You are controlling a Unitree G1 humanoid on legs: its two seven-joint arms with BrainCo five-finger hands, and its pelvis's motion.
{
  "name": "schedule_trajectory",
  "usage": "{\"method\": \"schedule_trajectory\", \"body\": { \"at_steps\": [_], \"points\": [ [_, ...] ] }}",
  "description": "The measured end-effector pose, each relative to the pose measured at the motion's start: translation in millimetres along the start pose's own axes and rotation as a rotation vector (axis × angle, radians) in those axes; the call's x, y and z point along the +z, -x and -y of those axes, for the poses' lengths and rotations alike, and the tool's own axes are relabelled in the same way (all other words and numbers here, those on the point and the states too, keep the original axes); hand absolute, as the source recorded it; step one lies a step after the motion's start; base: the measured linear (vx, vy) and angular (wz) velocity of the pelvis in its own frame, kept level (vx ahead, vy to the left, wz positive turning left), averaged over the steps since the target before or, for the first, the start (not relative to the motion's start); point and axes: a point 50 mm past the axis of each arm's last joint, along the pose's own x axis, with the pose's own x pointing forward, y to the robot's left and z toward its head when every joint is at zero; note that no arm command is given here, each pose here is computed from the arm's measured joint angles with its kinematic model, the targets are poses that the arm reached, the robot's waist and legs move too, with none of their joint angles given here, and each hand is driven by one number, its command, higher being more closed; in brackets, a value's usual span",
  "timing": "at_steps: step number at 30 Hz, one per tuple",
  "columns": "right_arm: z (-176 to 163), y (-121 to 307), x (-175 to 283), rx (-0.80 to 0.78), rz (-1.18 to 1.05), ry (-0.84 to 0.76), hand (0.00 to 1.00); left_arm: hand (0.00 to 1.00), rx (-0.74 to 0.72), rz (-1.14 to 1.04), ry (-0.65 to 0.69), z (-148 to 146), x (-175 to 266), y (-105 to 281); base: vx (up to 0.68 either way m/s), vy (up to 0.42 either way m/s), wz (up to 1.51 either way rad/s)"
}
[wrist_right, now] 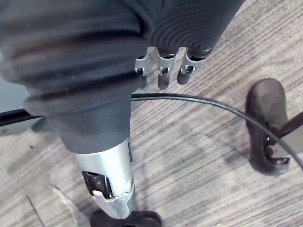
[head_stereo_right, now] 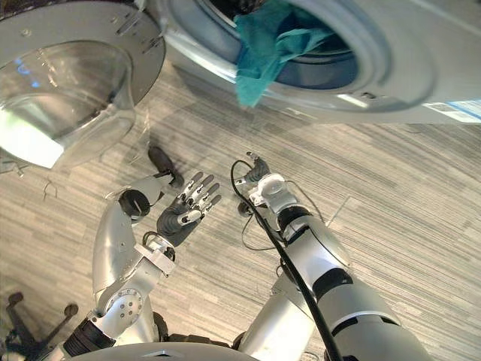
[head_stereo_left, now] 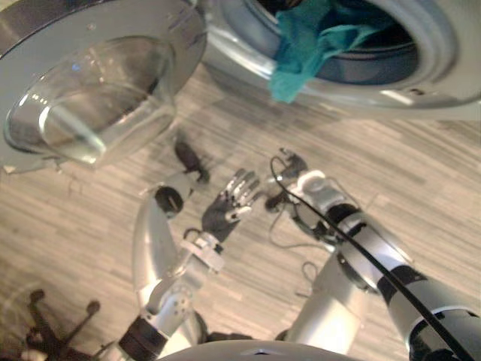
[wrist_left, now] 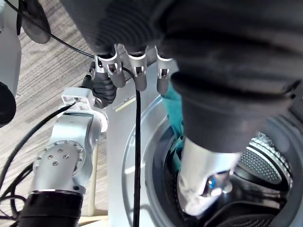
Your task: Pick up the laundry basket with both hands and put the clothes into the washing machine.
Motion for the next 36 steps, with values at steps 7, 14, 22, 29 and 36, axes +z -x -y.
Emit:
{"method": "schedule_trajectory", "body": {
  "at_steps": [7,14,22,29,36],
  "points": [
    [40.0,-1.4,23.9,-0.117,0.037,-0.078,0.00,0.00,0.024,0.045,0.057,-3.7,7.4,0.0,-0.10,0.019,0.30],
    [106.3,9.1,51.6,-0.324,0.117,-0.242,0.00,0.00,0.045,0.066,0.108,-1.9,8.4,-1.1,-0.09,0.017,0.16],
    [148.7,24.4,62.5,-0.507,0.239,-0.621,0.00,0.00,0.060,0.111,0.132,-1.3,11.3,-2.5,-0.12,0.003,-0.03],
    [155.8,28.8,65.3,-0.565,0.319,-1.118,0.00,0.00,0.074,0.143,0.184,0.2,12.0,-4.4,-0.12,-0.009,0.06],
    [152.5,29.0,69.9,-0.531,0.416,-1.518,0.00,0.00,0.077,0.156,0.227,-0.7,12.7,-4.0,-0.12,0.014,0.07]
  ]
}}
